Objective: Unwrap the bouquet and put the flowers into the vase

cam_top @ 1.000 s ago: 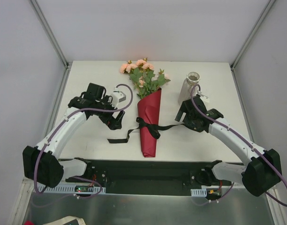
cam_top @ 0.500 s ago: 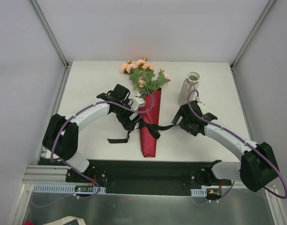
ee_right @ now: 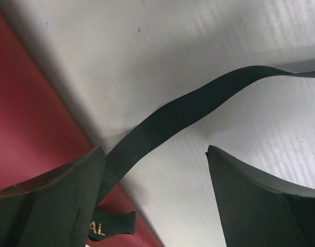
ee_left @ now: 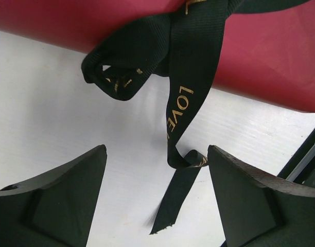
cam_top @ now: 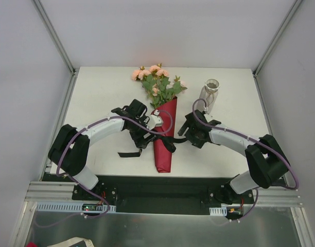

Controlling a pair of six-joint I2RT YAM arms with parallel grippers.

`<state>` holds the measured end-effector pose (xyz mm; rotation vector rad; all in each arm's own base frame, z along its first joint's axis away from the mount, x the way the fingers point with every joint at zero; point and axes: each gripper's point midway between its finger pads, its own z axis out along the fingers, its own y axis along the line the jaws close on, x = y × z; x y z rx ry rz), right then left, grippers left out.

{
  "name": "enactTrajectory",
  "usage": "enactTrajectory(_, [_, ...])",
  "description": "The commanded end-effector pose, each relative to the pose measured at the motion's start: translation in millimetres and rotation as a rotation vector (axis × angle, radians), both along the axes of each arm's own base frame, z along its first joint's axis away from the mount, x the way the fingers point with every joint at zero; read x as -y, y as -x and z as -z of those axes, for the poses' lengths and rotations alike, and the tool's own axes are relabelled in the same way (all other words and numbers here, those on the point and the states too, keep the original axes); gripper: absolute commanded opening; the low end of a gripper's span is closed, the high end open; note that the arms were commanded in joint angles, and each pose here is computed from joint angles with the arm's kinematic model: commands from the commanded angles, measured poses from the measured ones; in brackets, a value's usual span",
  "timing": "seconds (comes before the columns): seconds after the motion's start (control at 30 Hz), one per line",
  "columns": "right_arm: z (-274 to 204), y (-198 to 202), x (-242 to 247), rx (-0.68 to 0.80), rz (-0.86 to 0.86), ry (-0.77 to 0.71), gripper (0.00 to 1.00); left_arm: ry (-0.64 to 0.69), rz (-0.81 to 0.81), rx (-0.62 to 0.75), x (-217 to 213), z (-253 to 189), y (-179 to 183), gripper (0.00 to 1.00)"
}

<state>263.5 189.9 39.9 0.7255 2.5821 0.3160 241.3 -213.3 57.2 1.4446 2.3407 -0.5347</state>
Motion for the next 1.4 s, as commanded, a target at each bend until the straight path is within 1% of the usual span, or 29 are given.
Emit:
enactTrajectory(0.0, [-2, -9, -10, 0.016, 0.057, -0.016, 0.83, -0.022, 0.039, 0.045, -3, 4, 0, 0.8])
enactTrajectory(0.1, [5, -8, 0, 0.013, 0.07, 0.034, 0.78, -0.026, 0.048, 0.048, -1, 8, 0, 0.81])
enactTrajectory(0.13, [6, -8, 4, 0.016, 0.074, 0.048, 0.74, -0.028, 0.049, 0.048, -1, 9, -1, 0.8])
enactTrajectory(0.2, [8, -8, 12, 0.028, 0.086, 0.084, 0.69, -0.032, 0.054, 0.047, 0, 13, -2, 0.74])
enactTrajectory(0.23, [7, -11, 15, 0.041, 0.091, 0.098, 0.65, -0.034, 0.06, 0.049, 0, 14, -2, 0.72])
enactTrajectory(0.27, [8, -12, 17, 0.045, 0.096, 0.107, 0.63, -0.04, 0.06, 0.051, 0, 16, -3, 0.66])
enactTrajectory(0.3, [8, -13, 19, 0.05, 0.097, 0.116, 0.61, -0.043, 0.065, 0.052, 0, 18, -3, 0.63])
enactTrajectory(0.4, [10, -18, 24, 0.049, 0.097, 0.153, 0.6, -0.059, 0.063, 0.061, -3, 21, -6, 0.51])
enactTrajectory(0.47, [15, -20, 26, 0.024, 0.099, 0.176, 0.6, -0.065, 0.062, 0.064, -3, 22, -6, 0.49])
enactTrajectory(0.57, [19, -22, 26, -0.008, 0.098, 0.198, 0.59, -0.069, 0.061, 0.071, -5, 23, -7, 0.43])
enactTrajectory(0.67, [22, -21, 28, -0.019, 0.103, 0.212, 0.52, -0.073, 0.059, 0.082, -6, 23, -8, 0.38])
enactTrajectory(0.7, [22, -22, 29, -0.015, 0.109, 0.211, 0.47, -0.069, 0.054, 0.085, -5, 21, -9, 0.36])
enactTrajectory(0.73, [21, -23, 30, -0.008, 0.111, 0.217, 0.43, -0.068, 0.049, 0.086, -5, 20, -9, 0.3])
enactTrajectory(0.77, [22, -21, 32, -0.014, 0.112, 0.223, 0.39, -0.064, 0.049, 0.092, -4, 18, -9, 0.27])
enactTrajectory(0.8, [22, -20, 33, -0.014, 0.113, 0.226, 0.33, -0.062, 0.044, 0.095, -5, 16, -10, 0.23])
enactTrajectory(0.83, [21, -20, 33, -0.013, 0.114, 0.229, 0.29, -0.06, 0.042, 0.099, -5, 15, -10, 0.19])
enactTrajectory(0.87, [21, -19, 34, -0.017, 0.117, 0.233, 0.25, -0.054, 0.039, 0.11, -4, 10, -12, 0.17])
enactTrajectory(0.9, [21, -18, 36, -0.02, 0.117, 0.237, 0.18, -0.056, 0.034, 0.116, -5, 9, -12, 0.17])
enactTrajectory(1.03, [16, -15, 44, -0.007, 0.131, 0.258, 0.01, -0.052, 0.006, 0.169, -7, -6, -19, 0.13])
enactTrajectory(1.1, [6, -14, 50, 0.016, 0.139, 0.27, 0.01, -0.045, -0.008, 0.197, -9, -15, -21, 0.11])
enactTrajectory(1.13, [-5, -17, 55, 0.053, 0.146, 0.274, 0.01, -0.062, -0.031, 0.214, -16, -17, -25, 0.09])
enactTrajectory(1.17, [-11, -16, 61, 0.064, 0.151, 0.287, 0.01, -0.06, -0.05, 0.228, -20, -23, -29, 0.01])
enactTrajectory(1.23, [-30, -17, 75, 0.124, 0.173, 0.312, 0.01, -0.069, -0.097, 0.212, -32, -26, -31, 0.0])
enactTrajectory(1.3, [-42, -16, 95, 0.151, 0.206, 0.337, 0.01, -0.085, -0.179, 0.219, -54, -31, -42, 0.0])
enactTrajectory(1.33, [-53, -15, 105, 0.19, 0.23, 0.339, 0.01, -0.085, -0.205, 0.218, -62, -33, -45, 0.0])
enactTrajectory(1.37, [-57, -14, 121, 0.19, 0.259, 0.352, 0.01, -0.087, -0.265, 0.225, -79, -39, -50, 0.0])
